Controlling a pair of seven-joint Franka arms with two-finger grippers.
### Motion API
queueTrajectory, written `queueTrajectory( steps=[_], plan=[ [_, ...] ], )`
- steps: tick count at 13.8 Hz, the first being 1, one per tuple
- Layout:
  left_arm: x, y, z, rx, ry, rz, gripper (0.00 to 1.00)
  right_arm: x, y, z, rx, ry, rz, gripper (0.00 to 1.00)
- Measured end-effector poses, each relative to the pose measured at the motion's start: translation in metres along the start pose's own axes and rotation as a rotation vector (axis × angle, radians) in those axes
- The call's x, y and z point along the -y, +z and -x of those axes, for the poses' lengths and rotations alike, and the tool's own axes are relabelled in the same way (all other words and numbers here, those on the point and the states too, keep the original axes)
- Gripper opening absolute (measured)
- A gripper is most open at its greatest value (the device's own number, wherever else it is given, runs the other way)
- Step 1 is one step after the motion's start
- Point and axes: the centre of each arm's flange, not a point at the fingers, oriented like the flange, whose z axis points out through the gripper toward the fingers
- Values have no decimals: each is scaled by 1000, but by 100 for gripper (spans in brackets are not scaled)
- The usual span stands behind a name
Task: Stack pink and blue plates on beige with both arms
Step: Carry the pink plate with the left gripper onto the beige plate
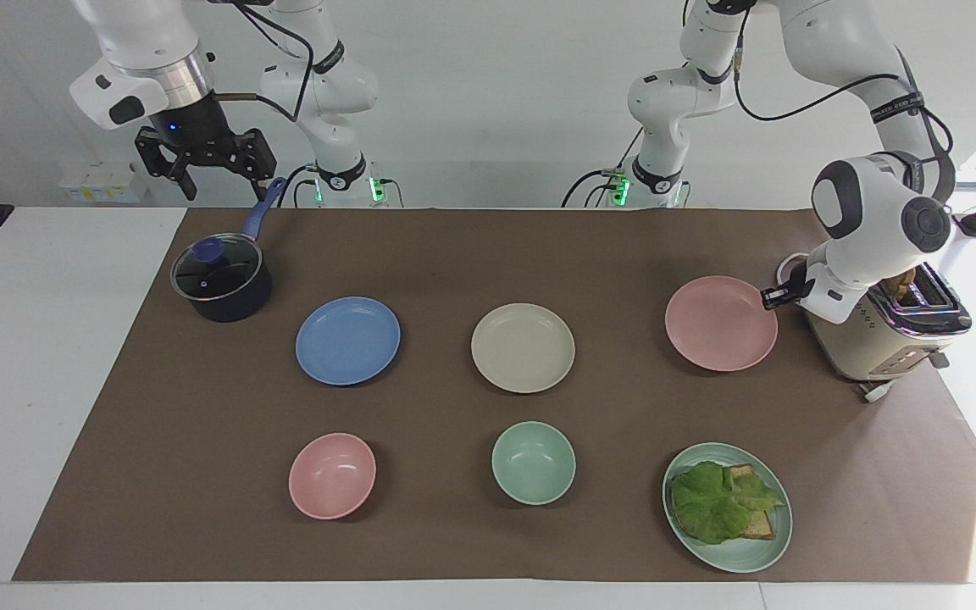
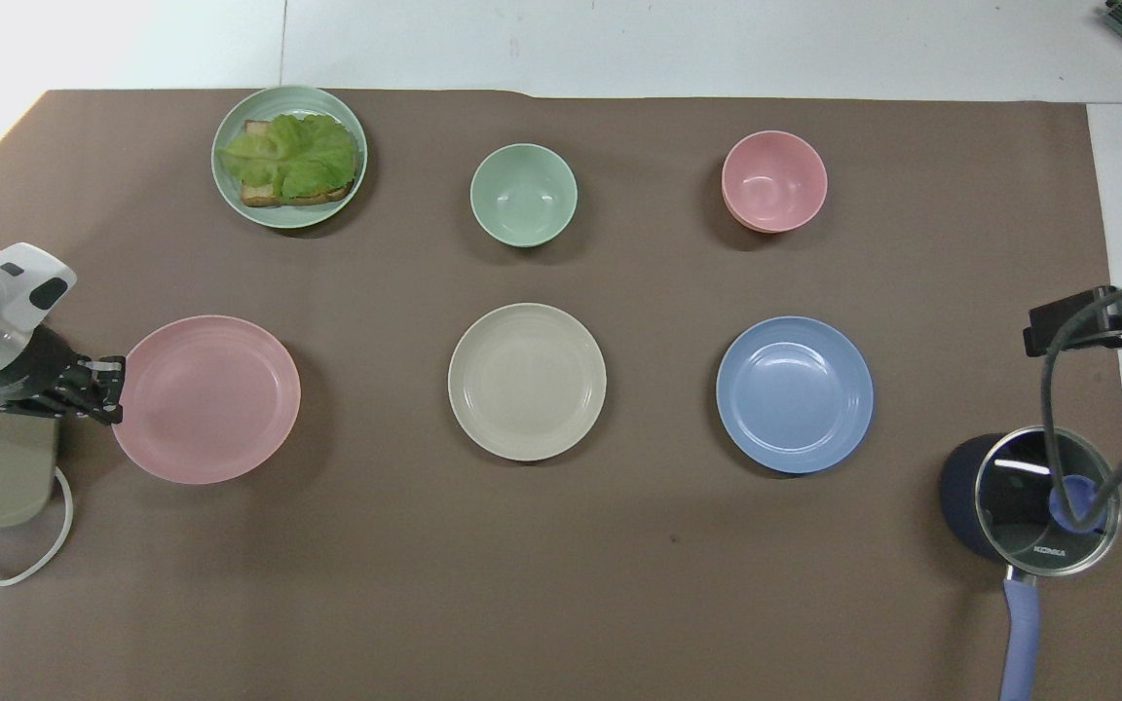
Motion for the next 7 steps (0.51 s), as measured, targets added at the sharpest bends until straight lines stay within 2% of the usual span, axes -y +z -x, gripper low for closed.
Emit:
queueTrajectory(
  steps=[3, 6, 7],
  plan=[
    [-74, -31, 25, -6, 50, -5, 4, 0, 0, 0, 0, 0, 0, 100],
    [-178, -20, 60, -17, 166, -36, 4, -1, 0, 0, 0, 1, 0, 100],
    [-208, -12, 70, -36, 206, -25, 4, -1, 0, 0, 0, 1, 0, 100]
  ],
)
